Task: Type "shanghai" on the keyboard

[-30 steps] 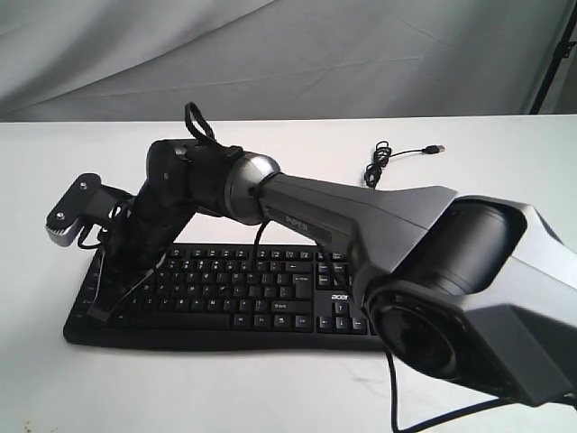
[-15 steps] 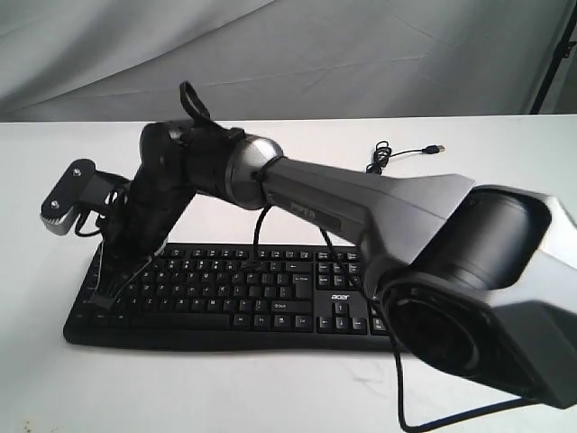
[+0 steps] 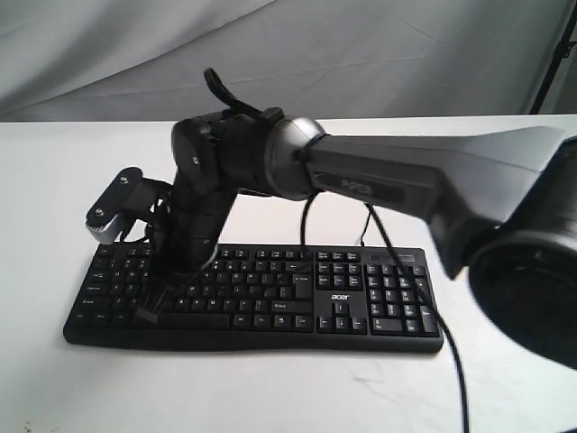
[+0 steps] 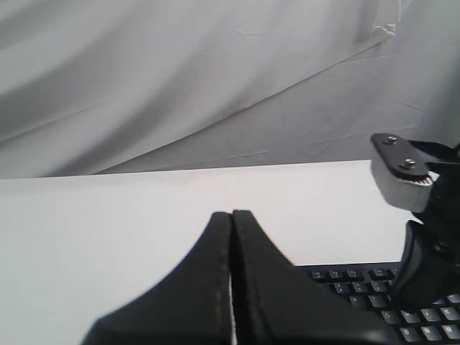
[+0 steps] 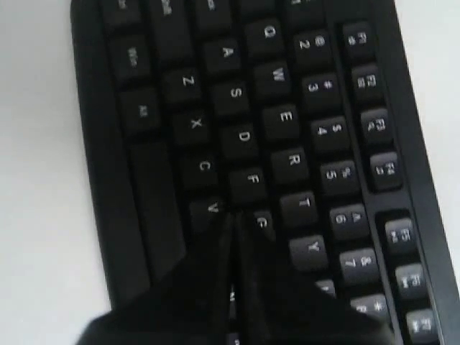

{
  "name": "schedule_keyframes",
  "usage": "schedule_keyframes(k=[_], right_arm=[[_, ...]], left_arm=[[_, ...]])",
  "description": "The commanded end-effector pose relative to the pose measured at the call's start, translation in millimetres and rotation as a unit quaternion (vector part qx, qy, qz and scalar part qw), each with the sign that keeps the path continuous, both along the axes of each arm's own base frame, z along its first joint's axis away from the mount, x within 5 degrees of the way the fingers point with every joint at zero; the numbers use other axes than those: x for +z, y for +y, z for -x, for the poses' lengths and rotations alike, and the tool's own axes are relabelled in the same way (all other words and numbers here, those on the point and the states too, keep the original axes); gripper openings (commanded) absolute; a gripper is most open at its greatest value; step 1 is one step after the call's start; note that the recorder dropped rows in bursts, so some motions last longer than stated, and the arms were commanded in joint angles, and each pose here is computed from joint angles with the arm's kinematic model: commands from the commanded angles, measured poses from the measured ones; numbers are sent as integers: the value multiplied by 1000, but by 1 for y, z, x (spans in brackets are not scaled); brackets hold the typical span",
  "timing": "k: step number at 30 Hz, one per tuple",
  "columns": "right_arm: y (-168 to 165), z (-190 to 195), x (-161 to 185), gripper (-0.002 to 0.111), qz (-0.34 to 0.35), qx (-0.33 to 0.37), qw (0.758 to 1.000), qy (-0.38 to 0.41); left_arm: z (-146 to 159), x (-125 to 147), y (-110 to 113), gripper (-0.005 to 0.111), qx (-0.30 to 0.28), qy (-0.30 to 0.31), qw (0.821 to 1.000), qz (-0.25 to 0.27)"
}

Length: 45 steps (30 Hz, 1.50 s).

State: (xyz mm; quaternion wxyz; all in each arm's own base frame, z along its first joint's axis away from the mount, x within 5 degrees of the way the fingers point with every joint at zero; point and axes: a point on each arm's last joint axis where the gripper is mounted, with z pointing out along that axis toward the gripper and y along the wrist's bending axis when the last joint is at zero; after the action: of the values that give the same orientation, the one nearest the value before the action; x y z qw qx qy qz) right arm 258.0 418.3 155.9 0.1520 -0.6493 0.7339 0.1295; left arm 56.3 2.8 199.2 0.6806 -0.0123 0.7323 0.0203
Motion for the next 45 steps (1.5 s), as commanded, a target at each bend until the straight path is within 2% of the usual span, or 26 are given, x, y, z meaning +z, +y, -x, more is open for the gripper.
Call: schedule_keyframes(k=[1, 9, 17, 25, 36, 40, 45], right_arm=[[-25, 8, 6, 0, -48, -41, 998, -22], [-45, 9, -11, 0, -55, -69, 996, -6], [-44, 9, -11, 0, -66, -63, 996, -13], [-41, 9, -29, 0, -62, -60, 996, 2], [-40, 9, -31, 0, -64, -59, 996, -1], [-40, 9, -41, 0, -56, -62, 996, 9], [-37, 6, -20, 0, -80, -56, 995, -13]], left_arm=[[0, 0, 0, 0, -3, -3, 1000, 2], [0, 0, 0, 0, -3, -3, 1000, 2], [0, 0, 0, 0, -3, -3, 1000, 2], [0, 0, 0, 0, -3, -3, 1000, 2], [0, 0, 0, 0, -3, -3, 1000, 2], [0, 0, 0, 0, -3, -3, 1000, 2], [0, 0, 0, 0, -3, -3, 1000, 2]])
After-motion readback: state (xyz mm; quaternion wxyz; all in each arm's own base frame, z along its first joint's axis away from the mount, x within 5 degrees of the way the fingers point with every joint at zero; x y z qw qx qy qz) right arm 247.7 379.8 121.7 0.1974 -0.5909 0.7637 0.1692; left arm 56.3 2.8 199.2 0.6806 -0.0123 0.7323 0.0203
